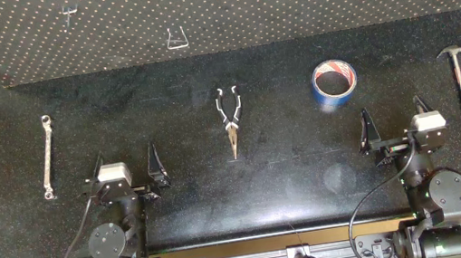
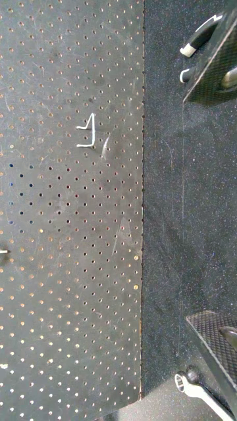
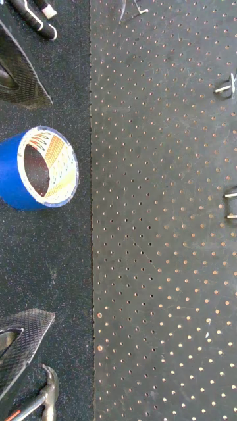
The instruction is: Place Tools Onto Pegboard
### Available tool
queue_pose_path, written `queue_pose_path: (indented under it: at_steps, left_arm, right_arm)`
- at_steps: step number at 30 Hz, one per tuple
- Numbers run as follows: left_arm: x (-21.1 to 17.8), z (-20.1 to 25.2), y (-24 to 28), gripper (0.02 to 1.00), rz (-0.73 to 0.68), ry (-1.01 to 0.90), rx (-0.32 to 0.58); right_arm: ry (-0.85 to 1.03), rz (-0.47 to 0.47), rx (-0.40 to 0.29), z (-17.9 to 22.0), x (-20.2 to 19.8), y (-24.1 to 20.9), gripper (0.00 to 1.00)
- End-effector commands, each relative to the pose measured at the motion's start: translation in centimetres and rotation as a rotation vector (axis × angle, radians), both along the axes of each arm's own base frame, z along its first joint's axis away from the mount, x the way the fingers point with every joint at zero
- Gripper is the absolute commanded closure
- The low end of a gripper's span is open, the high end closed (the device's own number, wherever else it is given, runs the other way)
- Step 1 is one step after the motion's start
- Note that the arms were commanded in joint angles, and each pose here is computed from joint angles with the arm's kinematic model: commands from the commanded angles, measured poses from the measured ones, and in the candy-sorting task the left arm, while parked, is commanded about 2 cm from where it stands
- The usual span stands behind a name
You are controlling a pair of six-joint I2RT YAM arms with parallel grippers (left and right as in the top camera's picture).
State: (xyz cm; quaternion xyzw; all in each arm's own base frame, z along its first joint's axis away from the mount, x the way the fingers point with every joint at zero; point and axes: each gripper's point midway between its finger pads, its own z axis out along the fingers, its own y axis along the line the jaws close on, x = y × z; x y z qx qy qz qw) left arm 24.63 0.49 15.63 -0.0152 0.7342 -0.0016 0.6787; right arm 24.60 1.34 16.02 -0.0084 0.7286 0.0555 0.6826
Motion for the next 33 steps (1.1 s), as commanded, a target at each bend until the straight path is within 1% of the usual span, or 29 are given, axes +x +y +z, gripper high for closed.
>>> queue_pose_path:
  at_steps: [1,8,10,11,12,13,14,15,16,17,19,20,21,23,28,33]
  left_arm:
    - [0.0,-0.1,0.0,0.023,-0.003,-0.001,0.012]
    - [0.0,-0.1,-0.1,0.023,-0.007,-0.001,0.012]
    - [0.0,0.1,-0.5,0.023,-0.033,0.007,0.019]
    - [0.1,0.5,-0.3,0.023,-0.03,0.023,0.067]
    - [0.5,1.6,0.2,0.025,-0.031,0.116,0.204]
    - [1.0,2.4,1.4,0.025,-0.022,0.257,0.293]
    - [0.9,3.0,3.1,0.023,0.02,0.399,0.311]
    - [0.7,3.5,5.8,0.02,0.107,0.559,0.287]
    - [0.3,3.3,8.0,0.023,0.162,0.715,0.242]
    - [-0.1,2.3,10.3,0.025,0.199,0.905,0.175]
    - [-0.8,-0.2,13.7,0.023,0.154,1.198,0.133]
    - [-1.0,-1.3,15.0,0.025,0.158,1.269,0.09]
    - [-0.9,-2.9,16.7,0.023,0.169,1.326,0.036]
    - [-0.1,-5.6,18.5,0.023,0.147,1.396,0.002]
    - [3.6,-9.7,21.3,0.023,0.126,1.461,-0.043]
    - [3.6,-12.9,21.2,0.023,0.096,1.52,-0.073]
  right_arm:
    - [0.001,-0.007,0.007,-0.1,0.0,-0.1,0.005]
    - [0.001,-0.007,0.007,-0.1,0.0,-0.1,0.005]
    - [0.001,-0.007,0.007,-0.1,0.0,-0.1,0.005]
    - [0.001,-0.007,0.007,-0.1,0.0,-0.1,0.005]
    - [0.001,-0.007,0.007,-0.1,0.0,-0.1,0.005]
    - [0.001,-0.007,0.007,-0.1,0.0,-0.1,0.005]
    - [0.001,-0.007,0.007,-0.1,0.0,-0.1,0.005]
    - [0.001,-0.007,0.007,-0.1,0.0,-0.1,0.005]
    - [0.001,-0.007,0.007,-0.1,0.0,-0.1,0.005]
    - [0.001,-0.007,0.007,-0.1,0.0,-0.1,0.005]
    - [0.001,-0.007,0.007,-0.1,0.0,-0.1,0.005]
    - [0.001,-0.007,0.007,-0.1,0.0,-0.1,0.005]
    - [0.001,-0.007,0.007,-0.1,0.0,-0.1,0.005]
    - [0.001,-0.007,0.007,-0.1,0.0,-0.1,0.005]
    - [0.001,-0.007,0.007,-0.1,0.0,-0.1,0.005]
    - [0.001,-0.007,0.007,-0.1,0.0,-0.1,0.005]
